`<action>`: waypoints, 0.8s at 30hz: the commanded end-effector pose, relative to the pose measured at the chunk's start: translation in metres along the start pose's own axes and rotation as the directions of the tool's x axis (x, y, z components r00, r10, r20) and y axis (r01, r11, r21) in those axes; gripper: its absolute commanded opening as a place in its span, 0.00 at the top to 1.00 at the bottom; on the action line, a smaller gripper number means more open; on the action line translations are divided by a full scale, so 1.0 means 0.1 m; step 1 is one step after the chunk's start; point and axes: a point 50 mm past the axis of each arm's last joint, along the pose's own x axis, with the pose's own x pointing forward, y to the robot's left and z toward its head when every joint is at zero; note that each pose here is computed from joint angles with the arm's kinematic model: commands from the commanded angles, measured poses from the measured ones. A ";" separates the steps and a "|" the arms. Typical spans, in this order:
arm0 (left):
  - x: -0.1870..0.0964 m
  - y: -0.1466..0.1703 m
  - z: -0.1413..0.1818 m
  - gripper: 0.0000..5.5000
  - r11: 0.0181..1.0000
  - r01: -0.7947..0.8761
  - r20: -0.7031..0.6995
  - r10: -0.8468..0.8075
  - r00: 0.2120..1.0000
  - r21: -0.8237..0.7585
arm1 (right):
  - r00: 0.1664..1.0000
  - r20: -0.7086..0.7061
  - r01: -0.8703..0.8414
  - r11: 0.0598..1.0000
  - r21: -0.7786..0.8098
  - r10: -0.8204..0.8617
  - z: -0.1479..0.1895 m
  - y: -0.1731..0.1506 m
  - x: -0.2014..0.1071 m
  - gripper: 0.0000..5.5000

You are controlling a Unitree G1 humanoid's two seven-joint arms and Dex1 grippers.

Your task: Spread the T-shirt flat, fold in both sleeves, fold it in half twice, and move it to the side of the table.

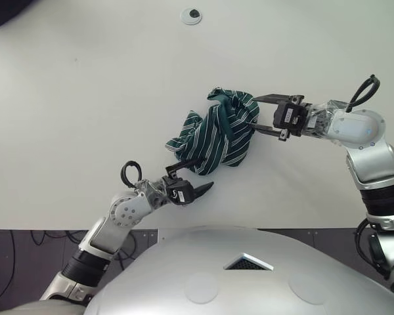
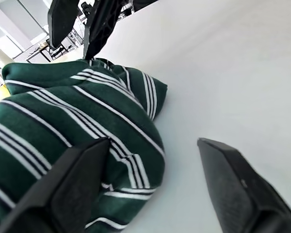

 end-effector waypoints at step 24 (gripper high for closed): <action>-0.02 0.02 -0.12 1.00 1.000 -0.022 -0.223 0.021 0.975 0.001 | 0.999 0.035 0.040 0.999 -0.012 -0.039 0.05 -0.03 0.00 0.52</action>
